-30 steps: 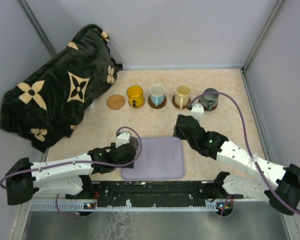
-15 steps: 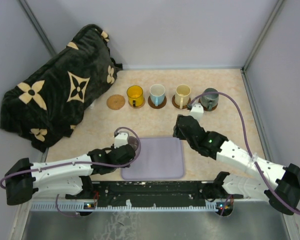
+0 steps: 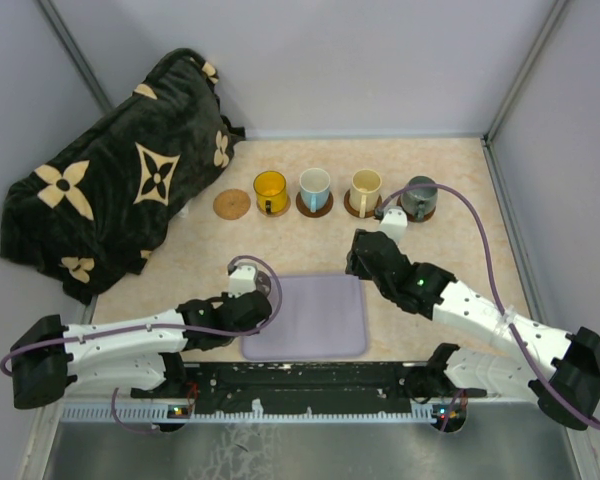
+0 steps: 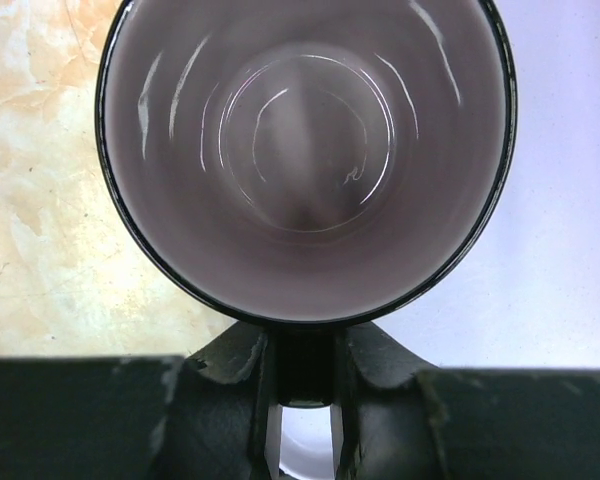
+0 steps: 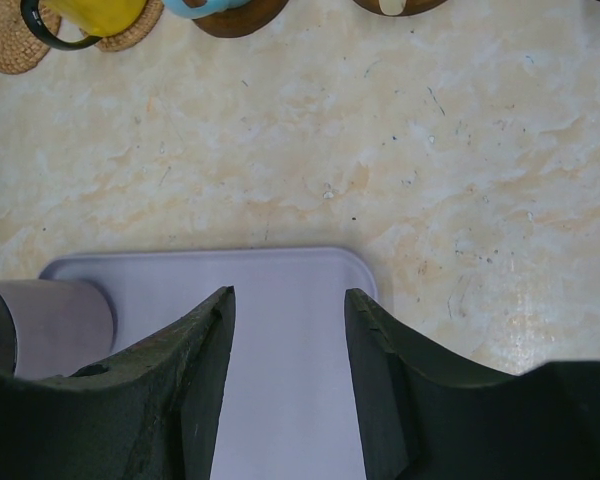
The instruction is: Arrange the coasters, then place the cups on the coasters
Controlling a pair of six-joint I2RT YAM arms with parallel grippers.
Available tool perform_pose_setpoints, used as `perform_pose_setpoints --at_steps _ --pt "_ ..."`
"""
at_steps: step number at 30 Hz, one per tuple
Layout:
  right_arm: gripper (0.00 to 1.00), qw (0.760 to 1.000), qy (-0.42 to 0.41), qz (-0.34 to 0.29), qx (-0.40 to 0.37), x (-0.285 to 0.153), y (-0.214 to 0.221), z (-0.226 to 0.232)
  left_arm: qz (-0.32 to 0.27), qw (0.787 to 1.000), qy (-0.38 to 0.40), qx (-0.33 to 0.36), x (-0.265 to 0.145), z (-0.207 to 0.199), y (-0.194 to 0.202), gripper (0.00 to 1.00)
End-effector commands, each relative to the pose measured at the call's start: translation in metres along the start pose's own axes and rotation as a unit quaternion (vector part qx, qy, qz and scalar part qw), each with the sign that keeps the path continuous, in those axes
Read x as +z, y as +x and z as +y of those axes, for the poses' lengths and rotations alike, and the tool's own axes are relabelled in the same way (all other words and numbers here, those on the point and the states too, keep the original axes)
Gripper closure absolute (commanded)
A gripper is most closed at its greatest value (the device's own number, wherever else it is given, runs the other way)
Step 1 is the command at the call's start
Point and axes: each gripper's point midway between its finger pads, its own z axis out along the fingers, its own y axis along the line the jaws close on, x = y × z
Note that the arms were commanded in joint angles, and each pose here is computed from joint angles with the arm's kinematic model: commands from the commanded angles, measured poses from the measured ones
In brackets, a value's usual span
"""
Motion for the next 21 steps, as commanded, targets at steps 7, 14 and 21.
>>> perform_pose_setpoints --at_steps 7,14,21 --pt "0.51 1.000 0.008 -0.009 0.011 0.005 0.002 -0.005 -0.082 0.996 -0.015 0.015 -0.019 -0.012 -0.061 0.91" --pt "0.53 0.999 0.029 0.013 -0.004 0.013 0.025 -0.021 -0.136 0.990 -0.027 0.028 -0.027 -0.017 -0.096 0.89" --pt "0.53 0.998 0.046 0.043 0.004 0.014 0.057 -0.040 -0.147 0.986 -0.072 0.040 -0.017 -0.004 -0.126 0.85"
